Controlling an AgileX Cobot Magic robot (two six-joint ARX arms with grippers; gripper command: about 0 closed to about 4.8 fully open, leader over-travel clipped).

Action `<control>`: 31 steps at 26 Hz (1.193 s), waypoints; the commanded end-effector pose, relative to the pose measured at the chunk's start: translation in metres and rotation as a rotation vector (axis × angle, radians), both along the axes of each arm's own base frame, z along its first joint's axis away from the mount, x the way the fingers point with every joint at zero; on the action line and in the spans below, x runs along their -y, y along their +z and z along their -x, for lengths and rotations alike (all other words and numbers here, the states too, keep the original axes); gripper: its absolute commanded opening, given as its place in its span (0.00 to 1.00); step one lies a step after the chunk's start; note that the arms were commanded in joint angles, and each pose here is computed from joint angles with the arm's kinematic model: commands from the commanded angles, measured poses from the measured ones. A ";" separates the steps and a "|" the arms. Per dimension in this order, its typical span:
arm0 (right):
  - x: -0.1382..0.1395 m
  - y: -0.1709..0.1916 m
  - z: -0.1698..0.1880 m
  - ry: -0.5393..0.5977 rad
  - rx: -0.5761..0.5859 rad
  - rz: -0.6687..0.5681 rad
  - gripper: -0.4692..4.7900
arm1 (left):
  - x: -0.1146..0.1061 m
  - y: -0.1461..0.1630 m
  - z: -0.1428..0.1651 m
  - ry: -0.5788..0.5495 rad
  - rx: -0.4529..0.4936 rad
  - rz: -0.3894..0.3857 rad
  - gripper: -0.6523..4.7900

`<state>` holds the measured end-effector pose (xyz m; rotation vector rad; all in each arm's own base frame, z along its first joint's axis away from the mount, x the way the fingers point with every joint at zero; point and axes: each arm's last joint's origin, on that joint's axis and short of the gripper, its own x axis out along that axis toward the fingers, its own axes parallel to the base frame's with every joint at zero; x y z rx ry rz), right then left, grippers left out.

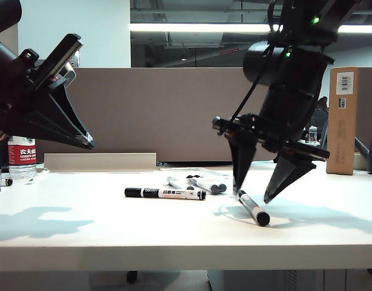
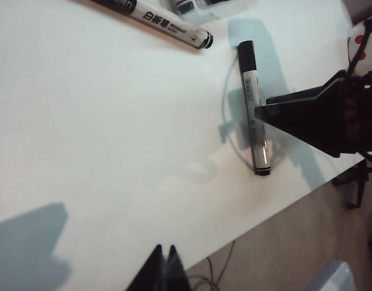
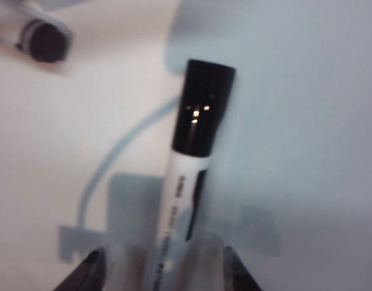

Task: Pick up the markers scattered on the table and put them into the packaging box, making sure the markers fit the shape of the box's grooves.

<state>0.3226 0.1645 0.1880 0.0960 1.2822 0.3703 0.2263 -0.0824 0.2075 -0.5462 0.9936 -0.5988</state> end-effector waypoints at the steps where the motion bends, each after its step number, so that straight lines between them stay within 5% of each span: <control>1: -0.001 -0.003 -0.001 -0.005 0.004 0.034 0.57 | 0.003 0.004 -0.001 -0.058 0.070 -0.003 0.11; 11: -0.001 -0.013 -0.001 -0.016 -0.020 0.095 0.47 | 0.027 0.021 -0.006 -0.159 0.408 -0.066 0.11; 15: -0.002 -0.018 -0.001 -0.013 -0.036 0.104 0.17 | 0.032 0.022 -0.004 -0.209 0.468 -0.102 0.11; 17: -0.002 -0.021 -0.001 -0.009 -0.044 0.109 0.11 | 0.033 0.022 -0.004 -0.202 0.476 -0.118 0.11; 25: -0.005 -0.013 -0.007 0.000 -0.028 0.119 0.08 | 0.031 0.021 -0.005 -0.157 0.512 -0.200 0.11; 31: -0.018 0.045 -0.034 -0.041 0.192 0.136 0.08 | 0.030 0.021 -0.006 -0.219 0.620 -0.310 0.11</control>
